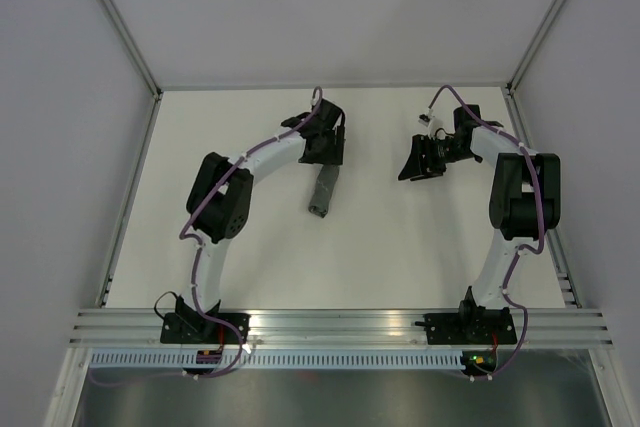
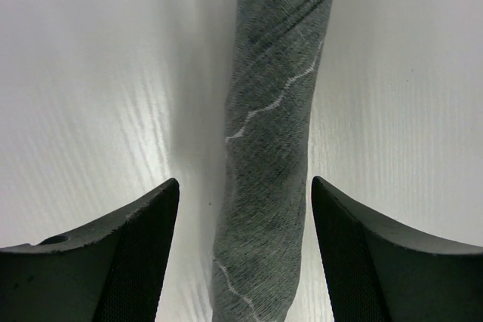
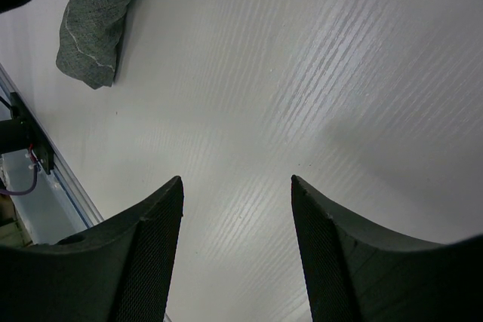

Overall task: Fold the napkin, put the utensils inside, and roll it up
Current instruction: Roll the napkin with the utensil

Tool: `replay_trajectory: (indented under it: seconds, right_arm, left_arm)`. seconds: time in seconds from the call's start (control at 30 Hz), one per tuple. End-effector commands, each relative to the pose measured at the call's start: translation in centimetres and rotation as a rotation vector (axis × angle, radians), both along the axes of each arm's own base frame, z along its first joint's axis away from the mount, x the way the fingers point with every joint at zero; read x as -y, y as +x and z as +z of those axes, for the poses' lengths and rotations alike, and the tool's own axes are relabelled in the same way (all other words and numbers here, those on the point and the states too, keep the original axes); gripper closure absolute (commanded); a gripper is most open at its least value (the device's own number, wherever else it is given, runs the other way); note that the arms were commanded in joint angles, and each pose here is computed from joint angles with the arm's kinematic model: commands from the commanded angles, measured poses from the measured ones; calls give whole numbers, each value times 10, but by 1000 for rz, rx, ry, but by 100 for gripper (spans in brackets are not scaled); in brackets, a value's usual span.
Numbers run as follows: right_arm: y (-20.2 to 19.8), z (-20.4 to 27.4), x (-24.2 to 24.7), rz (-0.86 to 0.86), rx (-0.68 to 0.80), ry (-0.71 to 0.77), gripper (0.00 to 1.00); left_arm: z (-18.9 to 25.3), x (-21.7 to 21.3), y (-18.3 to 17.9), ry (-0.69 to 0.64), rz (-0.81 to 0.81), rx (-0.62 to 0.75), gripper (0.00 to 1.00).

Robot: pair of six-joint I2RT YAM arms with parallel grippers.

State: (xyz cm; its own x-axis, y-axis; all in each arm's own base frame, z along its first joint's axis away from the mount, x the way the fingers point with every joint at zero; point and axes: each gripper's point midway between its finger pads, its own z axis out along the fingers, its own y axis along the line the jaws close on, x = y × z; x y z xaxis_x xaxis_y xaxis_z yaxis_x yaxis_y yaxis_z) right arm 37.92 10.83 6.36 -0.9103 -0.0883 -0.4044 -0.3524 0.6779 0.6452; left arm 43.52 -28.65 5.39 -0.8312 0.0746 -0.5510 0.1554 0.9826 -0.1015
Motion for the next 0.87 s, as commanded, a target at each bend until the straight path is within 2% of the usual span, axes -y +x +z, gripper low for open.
replay_trajectory:
  seconds: [0.0,0.1,0.17,0.2,0.27,0.33,0.37,0.4,0.43,0.5,0.53,0.63,0.83]
  right_arm:
    - [13,22,2,7,76,-2,35]
    - [16,40,5,-5,131,-19,33]
    - [17,51,6,-12,162,-31,32]
    - [17,64,8,-20,193,-32,32]
    - [19,78,11,-39,239,-41,30]
    - [17,102,17,-73,310,-57,27]
    - [20,112,20,-90,358,-67,26]
    - [15,128,25,-111,406,-87,25]
    - [14,136,30,-137,430,-98,22]
    - [7,155,39,-171,502,-142,17]
    - [4,159,41,-176,517,-159,15]
    - [-9,169,48,-202,567,-208,7]
    - [-17,171,52,-225,582,-229,5]
  left_arm:
    - [66,-13,16,-71,33,124,24]
    - [108,-25,14,-101,31,193,24]
    - [120,-37,7,-100,37,212,21]
    - [147,-45,4,-129,42,265,1]
    - [152,-54,-10,-142,29,273,0]
    - [180,-61,-22,-201,17,336,0]
    - [167,-66,-34,-195,8,313,0]
    - [186,-69,-45,-226,-4,352,0]
    - [174,-73,-56,-222,-9,334,0]
    - [178,-80,-70,-242,-15,357,0]
    - [193,-85,-80,-266,-18,396,0]
    - [189,-97,-104,-290,-25,414,0]
    - [198,-107,-121,-306,-48,453,0]
